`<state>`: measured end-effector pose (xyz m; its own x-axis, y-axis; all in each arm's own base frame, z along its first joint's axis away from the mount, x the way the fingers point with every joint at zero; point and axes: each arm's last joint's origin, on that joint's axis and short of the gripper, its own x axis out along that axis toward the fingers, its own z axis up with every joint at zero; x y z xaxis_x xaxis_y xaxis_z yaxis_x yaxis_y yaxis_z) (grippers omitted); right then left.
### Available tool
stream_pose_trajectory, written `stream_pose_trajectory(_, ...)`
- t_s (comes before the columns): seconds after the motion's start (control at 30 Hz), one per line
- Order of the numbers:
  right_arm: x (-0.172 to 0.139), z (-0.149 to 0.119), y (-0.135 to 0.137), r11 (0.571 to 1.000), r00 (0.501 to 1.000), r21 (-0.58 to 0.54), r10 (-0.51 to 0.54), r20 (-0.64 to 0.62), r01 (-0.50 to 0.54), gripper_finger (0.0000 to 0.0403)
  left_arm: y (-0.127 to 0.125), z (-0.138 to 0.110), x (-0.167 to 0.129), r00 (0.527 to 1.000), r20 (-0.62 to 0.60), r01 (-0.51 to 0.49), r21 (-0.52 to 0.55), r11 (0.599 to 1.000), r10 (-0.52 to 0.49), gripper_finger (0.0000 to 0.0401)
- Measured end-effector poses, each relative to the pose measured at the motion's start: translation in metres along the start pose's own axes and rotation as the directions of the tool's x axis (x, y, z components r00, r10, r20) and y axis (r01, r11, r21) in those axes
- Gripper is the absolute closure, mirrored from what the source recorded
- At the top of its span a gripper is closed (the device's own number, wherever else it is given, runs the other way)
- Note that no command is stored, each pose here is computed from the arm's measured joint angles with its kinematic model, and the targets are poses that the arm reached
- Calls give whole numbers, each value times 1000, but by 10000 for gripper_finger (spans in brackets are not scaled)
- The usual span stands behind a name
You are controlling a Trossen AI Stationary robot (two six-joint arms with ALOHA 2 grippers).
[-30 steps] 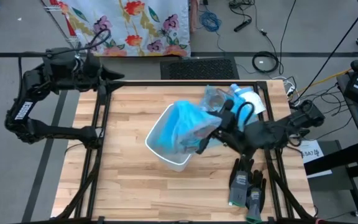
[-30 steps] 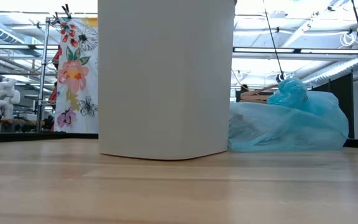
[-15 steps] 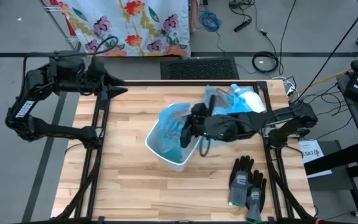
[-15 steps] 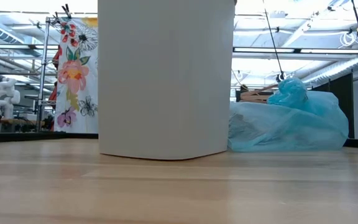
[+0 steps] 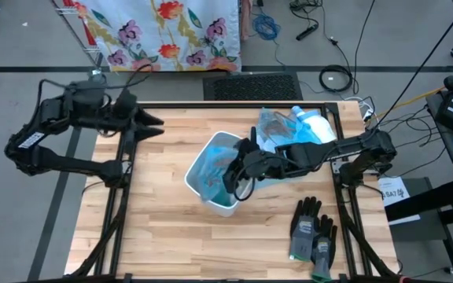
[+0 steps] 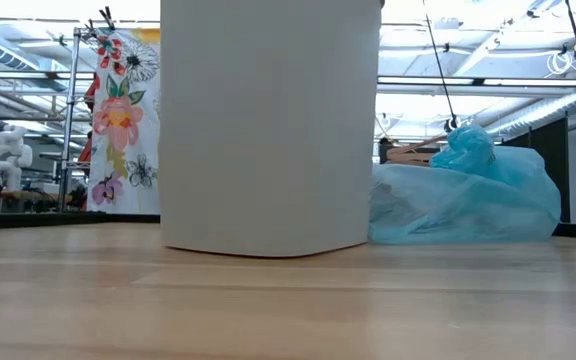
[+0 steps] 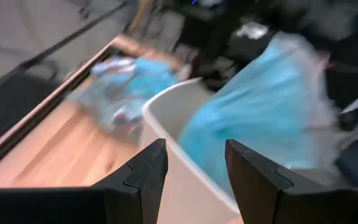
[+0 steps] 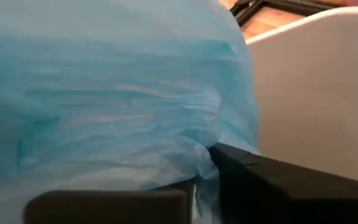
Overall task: Place trash/remove bag and relplace
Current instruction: Insert the new blue trash bag into the white trash bin
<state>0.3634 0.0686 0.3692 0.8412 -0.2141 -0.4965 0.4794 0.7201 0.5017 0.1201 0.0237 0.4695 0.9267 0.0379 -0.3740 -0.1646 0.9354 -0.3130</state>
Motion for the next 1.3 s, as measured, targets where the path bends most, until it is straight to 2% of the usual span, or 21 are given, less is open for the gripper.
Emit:
stream_pose_trajectory(0.17, -1, 0, -2, 999, 1000, -35, -12, -21, 11, 333, -9, -13, 17, 995, 28, 96, 45, 994, -98, 235)
stream_pose_trajectory(0.3, 0, 2, -5, 999, 1000, -50, -19, -17, 18, 292, -20, -27, 45, 984, 8, 173, 121, 977, -175, 235)
stream_pose_trajectory(0.5, -4, 5, -5, 993, 1000, -116, -10, -16, 8, 251, -33, -34, 79, 995, 38, 78, 197, 977, -88, 235)
stream_pose_trajectory(0.67, -20, 13, -5, 986, 1000, -166, 18, 2, -17, 243, -39, -31, 85, 992, 84, 72, 205, 976, -91, 235)
stream_pose_trajectory(0.93, -27, 26, -13, 982, 1000, -188, 23, 21, -18, 247, -48, -24, 95, 976, 140, 143, 167, 976, -167, 235)
stream_pose_trajectory(1.1, -25, 28, -21, 977, 1000, -210, -24, 1, 24, 247, -54, -27, 97, 972, 128, 182, 136, 974, -199, 235)
stream_pose_trajectory(1.3, -25, 27, -20, 976, 1000, -216, -20, -2, 19, 247, -58, -29, 102, 972, 108, 201, 79, 976, -209, 235)
